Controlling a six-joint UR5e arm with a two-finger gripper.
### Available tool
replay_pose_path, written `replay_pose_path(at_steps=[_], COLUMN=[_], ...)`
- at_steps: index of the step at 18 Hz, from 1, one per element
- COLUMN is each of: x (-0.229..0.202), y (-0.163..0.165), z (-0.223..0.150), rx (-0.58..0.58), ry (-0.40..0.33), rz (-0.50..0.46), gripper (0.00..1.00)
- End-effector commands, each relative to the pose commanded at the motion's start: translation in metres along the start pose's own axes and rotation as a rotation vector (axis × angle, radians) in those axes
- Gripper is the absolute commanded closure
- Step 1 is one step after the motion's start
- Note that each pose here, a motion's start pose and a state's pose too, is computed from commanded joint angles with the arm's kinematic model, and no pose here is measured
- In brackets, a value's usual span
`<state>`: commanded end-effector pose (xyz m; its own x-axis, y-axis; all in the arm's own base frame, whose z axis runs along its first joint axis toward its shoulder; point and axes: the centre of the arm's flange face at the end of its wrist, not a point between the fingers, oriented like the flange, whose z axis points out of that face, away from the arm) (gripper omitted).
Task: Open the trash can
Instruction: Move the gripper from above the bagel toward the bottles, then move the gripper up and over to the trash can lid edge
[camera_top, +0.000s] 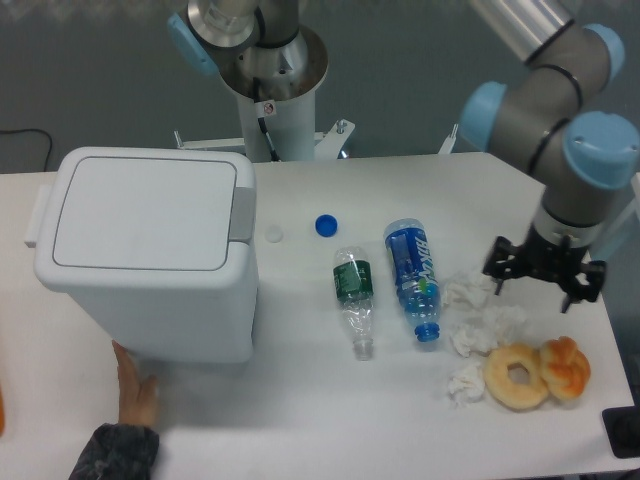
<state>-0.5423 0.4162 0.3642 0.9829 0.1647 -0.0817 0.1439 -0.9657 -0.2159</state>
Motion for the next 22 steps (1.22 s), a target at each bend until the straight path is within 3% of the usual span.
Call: replay_pose_path(at_steps=[5,7,10,13,15,17,22], x=[0.035,0.053,0.078,0.1,0.113,0.126,0.148], y=[-0.024,-0.033,-0.044,-0.055,-0.06,-0.064,-0.064], z=[-0.035,-0.05,-0.066,-0.068,-0.072,-0.078,-0.111], rx=[0.067,0.092,0.092,0.088,0.087,0.084,0.143], ry=[0.012,0.027,0.04,0.058,0.066,0.076,0.137], rz=[-0.075,-0.082,-0.103,-0.098,-0.086,-0.069,-0.083], gripper=[0.0,0.08,0.28,0.74,0.94,1.0,1.0])
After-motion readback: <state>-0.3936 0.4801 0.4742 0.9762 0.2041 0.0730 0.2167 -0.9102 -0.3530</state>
